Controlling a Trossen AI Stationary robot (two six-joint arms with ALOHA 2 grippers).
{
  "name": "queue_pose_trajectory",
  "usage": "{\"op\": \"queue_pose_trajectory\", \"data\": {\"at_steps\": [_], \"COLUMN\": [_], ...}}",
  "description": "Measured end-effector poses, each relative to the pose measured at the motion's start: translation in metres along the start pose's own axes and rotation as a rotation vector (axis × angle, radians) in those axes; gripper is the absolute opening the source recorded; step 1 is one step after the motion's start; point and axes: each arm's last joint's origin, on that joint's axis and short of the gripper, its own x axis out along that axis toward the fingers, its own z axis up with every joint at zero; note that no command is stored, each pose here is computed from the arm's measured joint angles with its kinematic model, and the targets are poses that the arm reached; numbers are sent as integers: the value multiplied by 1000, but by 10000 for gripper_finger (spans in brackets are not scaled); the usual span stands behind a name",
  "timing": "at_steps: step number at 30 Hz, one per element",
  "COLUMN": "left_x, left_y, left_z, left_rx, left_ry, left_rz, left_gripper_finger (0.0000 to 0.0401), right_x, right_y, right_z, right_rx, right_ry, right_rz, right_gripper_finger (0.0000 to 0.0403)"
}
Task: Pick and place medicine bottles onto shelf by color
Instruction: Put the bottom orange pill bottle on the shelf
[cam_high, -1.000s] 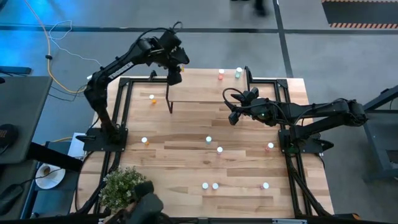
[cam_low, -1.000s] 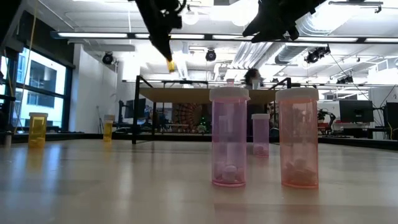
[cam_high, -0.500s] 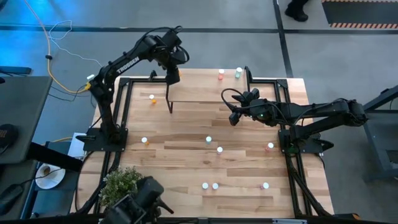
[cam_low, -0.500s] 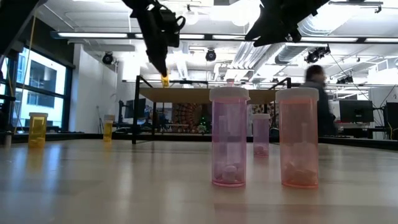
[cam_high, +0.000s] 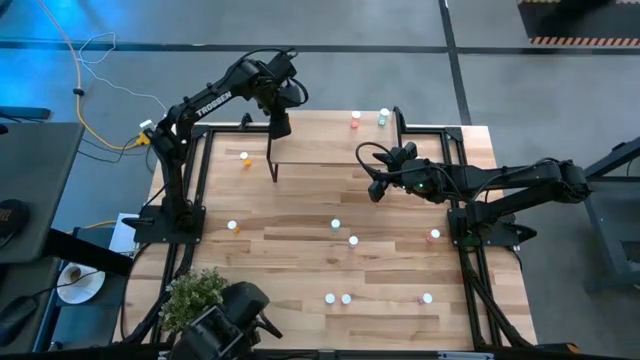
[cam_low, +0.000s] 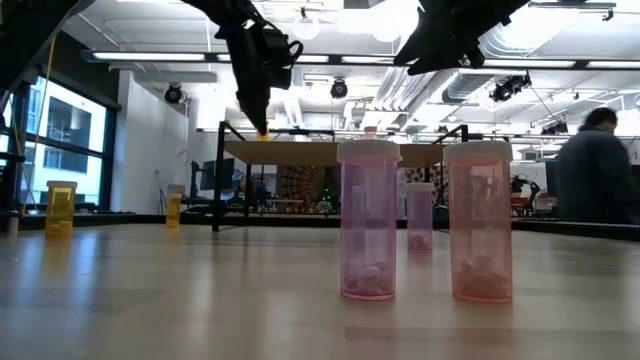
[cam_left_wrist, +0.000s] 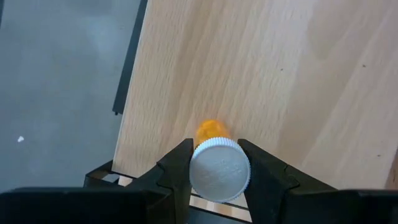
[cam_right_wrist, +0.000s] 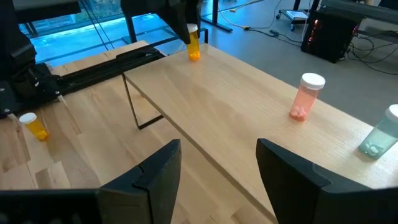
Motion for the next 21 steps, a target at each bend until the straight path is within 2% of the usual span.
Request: {"op": "queue_pose_trajectory", "data": {"at_steps": [21], "left_x": [1], "left_y": [-2], "left_z": [-1], "left_rx": [-27], "left_ry": [11], "left_rz": [-20], "left_gripper_finger": [108], "right_x": [0], "right_y": [0], "right_z": [0], "right_rx": [0], "right_ry": [0], "right_rz": [0], "right_gripper_finger": [201]}}
